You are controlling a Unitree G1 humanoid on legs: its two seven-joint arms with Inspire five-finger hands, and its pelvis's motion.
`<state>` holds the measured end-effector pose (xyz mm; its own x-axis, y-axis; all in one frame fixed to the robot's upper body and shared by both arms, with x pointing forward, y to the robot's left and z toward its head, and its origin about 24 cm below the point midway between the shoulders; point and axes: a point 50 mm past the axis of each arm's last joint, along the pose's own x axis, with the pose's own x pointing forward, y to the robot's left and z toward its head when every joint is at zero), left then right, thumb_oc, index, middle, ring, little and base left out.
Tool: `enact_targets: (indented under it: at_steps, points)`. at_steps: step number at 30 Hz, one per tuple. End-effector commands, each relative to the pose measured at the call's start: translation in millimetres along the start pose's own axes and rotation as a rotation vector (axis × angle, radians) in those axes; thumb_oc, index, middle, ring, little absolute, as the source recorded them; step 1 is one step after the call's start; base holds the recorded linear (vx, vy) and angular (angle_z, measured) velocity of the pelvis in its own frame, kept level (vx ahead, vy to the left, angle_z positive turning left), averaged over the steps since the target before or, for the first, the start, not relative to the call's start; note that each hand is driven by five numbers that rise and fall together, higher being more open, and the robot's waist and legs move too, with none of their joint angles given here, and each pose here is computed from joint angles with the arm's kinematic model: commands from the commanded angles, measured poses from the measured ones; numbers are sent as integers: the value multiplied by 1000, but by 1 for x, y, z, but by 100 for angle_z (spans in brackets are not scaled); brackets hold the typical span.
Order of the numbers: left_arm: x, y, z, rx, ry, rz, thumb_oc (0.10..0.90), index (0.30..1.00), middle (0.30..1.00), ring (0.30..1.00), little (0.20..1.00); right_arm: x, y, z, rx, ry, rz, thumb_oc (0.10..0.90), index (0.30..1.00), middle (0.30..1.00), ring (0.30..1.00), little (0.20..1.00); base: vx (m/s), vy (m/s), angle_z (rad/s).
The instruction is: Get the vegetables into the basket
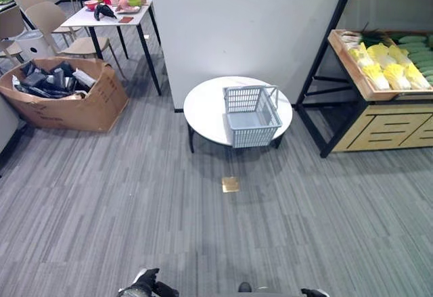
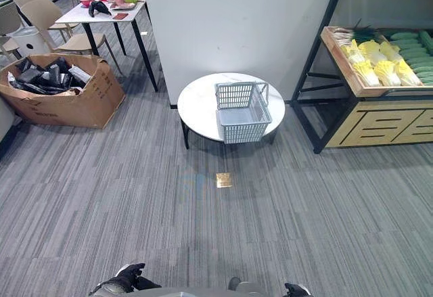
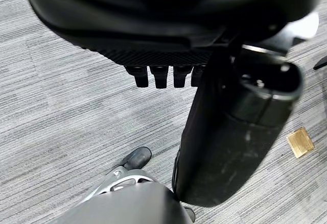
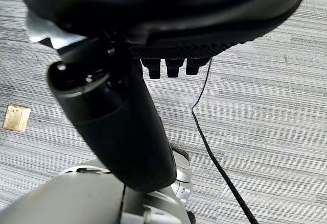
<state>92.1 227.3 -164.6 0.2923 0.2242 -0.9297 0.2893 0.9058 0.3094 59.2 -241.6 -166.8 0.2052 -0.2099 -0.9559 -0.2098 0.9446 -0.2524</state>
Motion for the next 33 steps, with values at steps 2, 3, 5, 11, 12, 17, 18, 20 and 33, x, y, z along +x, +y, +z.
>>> enact_targets:
  at_steps: [2,3,5,11,12,17,18,20,33]
  points:
    - [-2,9,-28,1,116,18,900,1000,1000,1000,1000,1,3,17,-52,-33,4,900,1000,1000,1000,1000,-4,101,-9]
    - [-2,13,-27,-15,109,28,900,1000,1000,1000,1000,1,2,22,-51,-50,-1,900,1000,1000,1000,1000,-43,129,-8]
    - [-2,16,-26,-24,106,41,900,1000,1000,1000,1000,1,1,29,-46,-76,-8,900,1000,1000,1000,1000,-61,113,-13]
    - [-3,22,-36,-57,145,55,900,1000,1000,1000,1000,1,1,36,30,-108,-5,900,1000,1000,1000,1000,97,56,-17]
    - [-3,22,-34,-51,140,53,900,1000,1000,1000,1000,1,0,36,16,-109,-8,900,1000,1000,1000,1000,118,-47,9]
    - [-2,21,-28,-57,118,53,900,1000,1000,1000,1000,1,-1,37,-28,-107,-13,900,1000,1000,1000,1000,228,-77,14]
    - [-2,21,-28,-57,118,53,900,1000,1000,1000,1000,1,-1,37,-28,-107,-14,900,1000,1000,1000,1000,173,-65,42]
    - [-2,19,-29,-62,120,48,900,1000,1000,1000,1000,1,-1,34,-7,-98,-14,900,1000,1000,1000,1000,128,-63,41]
    - [-1,6,-19,-116,105,14,900,1000,1000,1000,1000,1,-16,28,-6,-87,-36,900,1000,1000,1000,1000,183,-178,14]
